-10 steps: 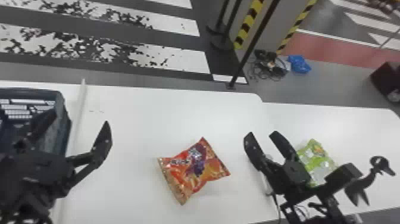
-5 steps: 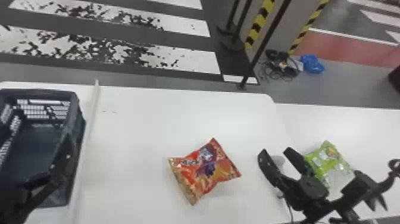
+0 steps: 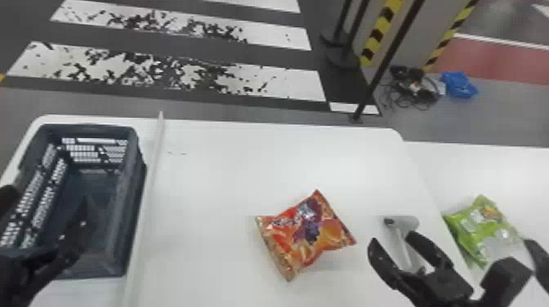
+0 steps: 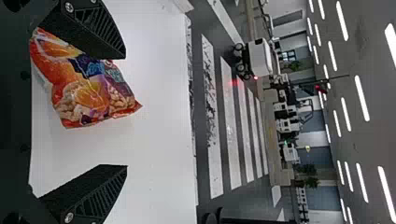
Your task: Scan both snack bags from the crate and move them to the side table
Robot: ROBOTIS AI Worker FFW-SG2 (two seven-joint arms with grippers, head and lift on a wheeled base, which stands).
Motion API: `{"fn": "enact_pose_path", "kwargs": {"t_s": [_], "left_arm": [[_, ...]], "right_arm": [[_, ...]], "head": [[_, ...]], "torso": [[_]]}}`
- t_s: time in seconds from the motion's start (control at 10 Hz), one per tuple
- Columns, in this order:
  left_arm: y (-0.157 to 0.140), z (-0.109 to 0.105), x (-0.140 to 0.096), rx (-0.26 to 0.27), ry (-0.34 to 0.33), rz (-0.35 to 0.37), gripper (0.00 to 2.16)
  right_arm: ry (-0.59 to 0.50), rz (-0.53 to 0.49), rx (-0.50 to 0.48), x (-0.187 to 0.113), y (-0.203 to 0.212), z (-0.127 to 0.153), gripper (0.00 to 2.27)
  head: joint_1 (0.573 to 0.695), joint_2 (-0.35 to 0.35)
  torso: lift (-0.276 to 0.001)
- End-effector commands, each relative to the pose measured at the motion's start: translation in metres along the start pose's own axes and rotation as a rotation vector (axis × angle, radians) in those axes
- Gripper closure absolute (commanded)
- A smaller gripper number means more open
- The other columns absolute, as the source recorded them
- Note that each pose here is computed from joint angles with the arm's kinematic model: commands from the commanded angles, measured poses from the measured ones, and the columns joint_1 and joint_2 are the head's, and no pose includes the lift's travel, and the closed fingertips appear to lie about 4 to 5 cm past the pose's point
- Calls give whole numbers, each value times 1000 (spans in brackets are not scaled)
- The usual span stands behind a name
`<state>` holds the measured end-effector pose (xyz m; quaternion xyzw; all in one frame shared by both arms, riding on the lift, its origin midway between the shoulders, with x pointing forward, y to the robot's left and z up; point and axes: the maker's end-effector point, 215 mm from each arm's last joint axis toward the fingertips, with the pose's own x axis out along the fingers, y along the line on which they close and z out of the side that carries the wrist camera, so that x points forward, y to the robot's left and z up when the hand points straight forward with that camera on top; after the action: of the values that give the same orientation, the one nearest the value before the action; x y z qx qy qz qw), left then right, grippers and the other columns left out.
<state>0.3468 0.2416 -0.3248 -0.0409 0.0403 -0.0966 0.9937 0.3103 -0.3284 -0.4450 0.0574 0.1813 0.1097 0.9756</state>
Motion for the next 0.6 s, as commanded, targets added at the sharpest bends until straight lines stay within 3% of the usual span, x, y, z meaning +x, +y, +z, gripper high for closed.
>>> {"fn": "enact_pose_path", "kwargs": {"t_s": [0.0, 0.2, 0.5], "left_arm": [[-1, 3, -2, -2, -1, -4, 63], [-4, 1, -2, -6, 5, -10, 63], [-6, -9, 5, -15, 31, -25, 63]], "right_arm": [[64, 49, -32, 9, 29, -22, 90], [137, 121, -58, 20, 74, -49, 90], [174, 184, -149, 30, 113, -63, 90]], "head": [[695, -158], [695, -97], [695, 0]], "torso": [[-29], [-29], [-29]]}}
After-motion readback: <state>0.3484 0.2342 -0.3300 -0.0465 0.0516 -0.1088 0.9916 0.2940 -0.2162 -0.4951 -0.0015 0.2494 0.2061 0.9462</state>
